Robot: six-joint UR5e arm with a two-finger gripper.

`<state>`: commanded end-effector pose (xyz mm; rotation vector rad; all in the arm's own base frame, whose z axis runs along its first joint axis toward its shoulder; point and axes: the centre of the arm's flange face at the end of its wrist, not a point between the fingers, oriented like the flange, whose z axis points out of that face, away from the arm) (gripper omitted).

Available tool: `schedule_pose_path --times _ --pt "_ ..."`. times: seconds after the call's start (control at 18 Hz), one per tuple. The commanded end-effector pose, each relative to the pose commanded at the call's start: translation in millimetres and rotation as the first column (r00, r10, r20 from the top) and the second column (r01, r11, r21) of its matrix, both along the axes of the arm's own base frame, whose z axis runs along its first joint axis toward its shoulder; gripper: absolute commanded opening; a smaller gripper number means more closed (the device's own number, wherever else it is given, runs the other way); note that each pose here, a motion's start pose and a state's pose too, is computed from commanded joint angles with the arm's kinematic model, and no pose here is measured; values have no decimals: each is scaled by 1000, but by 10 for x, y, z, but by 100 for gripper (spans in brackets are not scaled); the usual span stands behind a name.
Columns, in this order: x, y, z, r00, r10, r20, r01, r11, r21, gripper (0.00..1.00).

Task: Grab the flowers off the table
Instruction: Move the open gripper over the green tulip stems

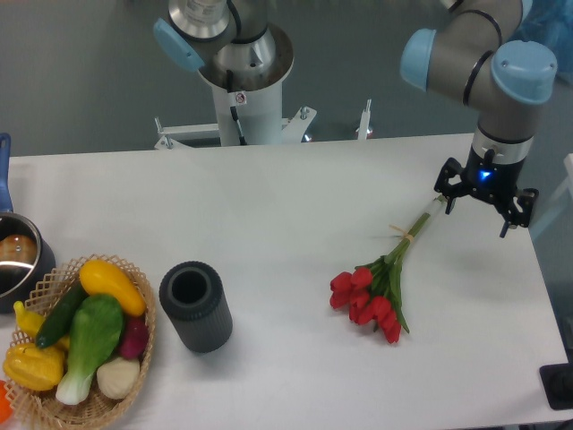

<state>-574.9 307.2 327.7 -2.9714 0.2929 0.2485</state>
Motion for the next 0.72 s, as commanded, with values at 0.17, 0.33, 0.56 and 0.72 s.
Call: schedule_pose_path --times 0.17,0.33,0.56,0.72 --pt "-1 -1 0 1000 0 0 0 1000 -1 100" --pt "12 15 -8 1000 -1 1 1 1000 -2 100" --pt "107 43 -163 1000 -1 23 1 1000 8 100" --pt "227 28 -387 999 -6 51 3 998 58 100"
